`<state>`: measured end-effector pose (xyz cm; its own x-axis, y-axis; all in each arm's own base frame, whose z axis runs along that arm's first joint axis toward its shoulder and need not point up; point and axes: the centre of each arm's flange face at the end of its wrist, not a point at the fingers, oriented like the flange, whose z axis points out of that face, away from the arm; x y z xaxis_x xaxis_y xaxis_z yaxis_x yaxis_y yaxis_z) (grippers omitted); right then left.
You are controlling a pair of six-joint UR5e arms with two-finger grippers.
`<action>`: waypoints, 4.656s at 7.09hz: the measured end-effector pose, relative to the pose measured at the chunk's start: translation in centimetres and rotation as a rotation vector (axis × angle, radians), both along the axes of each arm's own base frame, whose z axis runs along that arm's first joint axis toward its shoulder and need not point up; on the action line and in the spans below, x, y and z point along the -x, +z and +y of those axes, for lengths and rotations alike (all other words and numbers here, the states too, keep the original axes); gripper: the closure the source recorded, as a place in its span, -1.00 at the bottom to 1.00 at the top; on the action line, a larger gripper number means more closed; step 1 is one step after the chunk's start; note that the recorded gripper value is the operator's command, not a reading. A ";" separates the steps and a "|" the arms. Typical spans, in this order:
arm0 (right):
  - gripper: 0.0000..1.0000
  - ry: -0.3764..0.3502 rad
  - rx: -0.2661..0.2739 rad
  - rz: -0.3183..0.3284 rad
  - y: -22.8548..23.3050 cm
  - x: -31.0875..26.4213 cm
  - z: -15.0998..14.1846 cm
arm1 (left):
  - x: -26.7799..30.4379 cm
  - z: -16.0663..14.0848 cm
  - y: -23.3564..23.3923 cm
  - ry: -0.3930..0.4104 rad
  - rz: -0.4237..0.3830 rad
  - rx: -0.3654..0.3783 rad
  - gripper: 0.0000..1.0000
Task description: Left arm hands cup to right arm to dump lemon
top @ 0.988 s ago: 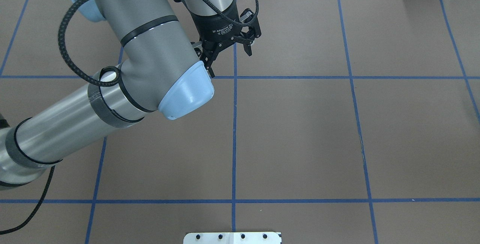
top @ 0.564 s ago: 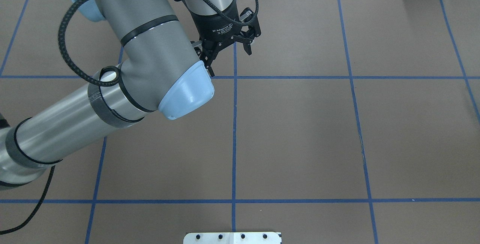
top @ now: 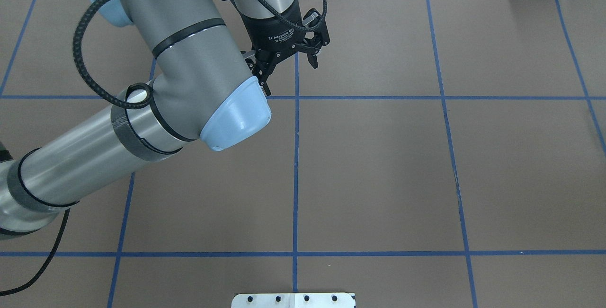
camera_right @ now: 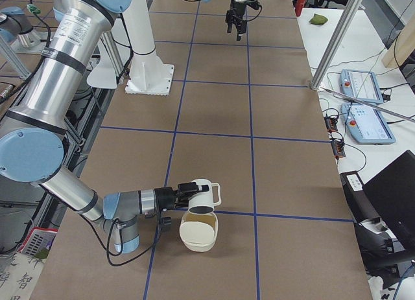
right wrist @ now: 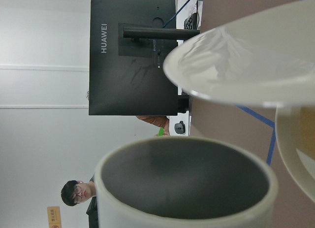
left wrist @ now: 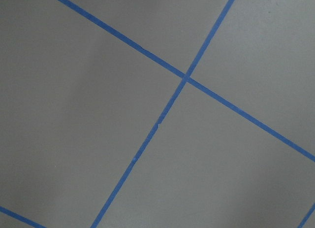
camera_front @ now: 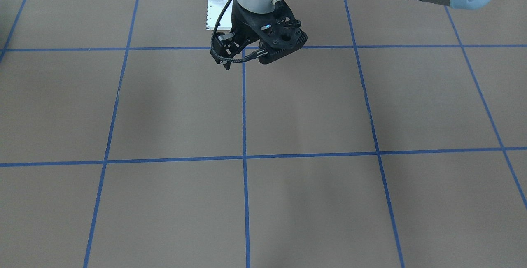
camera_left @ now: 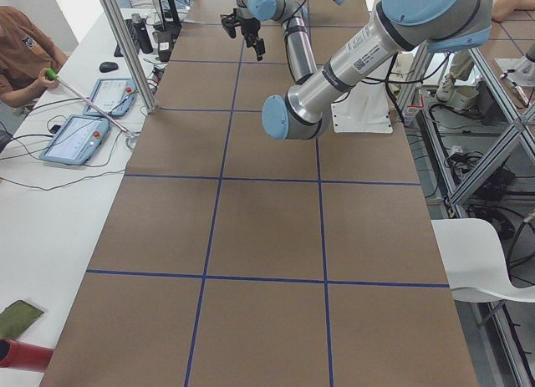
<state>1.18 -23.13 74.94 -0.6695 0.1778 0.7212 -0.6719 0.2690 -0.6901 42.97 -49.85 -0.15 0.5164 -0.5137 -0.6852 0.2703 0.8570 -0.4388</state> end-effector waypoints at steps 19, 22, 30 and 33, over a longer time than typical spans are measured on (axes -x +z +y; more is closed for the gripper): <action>0.00 -0.046 0.052 -0.594 1.6 -4.0 3.0 | 1.9 -0.6 -1.6 -0.056 -0.047 -0.028 -1.00; 0.01 -0.053 0.040 -0.641 1.3 -3.4 2.5 | 1.9 -0.7 -1.5 -0.057 -0.049 -0.028 -1.00; 0.01 -0.012 -0.008 -0.267 1.0 -1.8 1.3 | 2.3 -1.1 -1.1 -0.054 -0.053 -0.040 -1.00; -0.01 0.010 -0.075 0.039 0.9 -1.1 0.8 | 2.5 -1.4 -0.6 -0.041 -0.059 -0.054 -1.00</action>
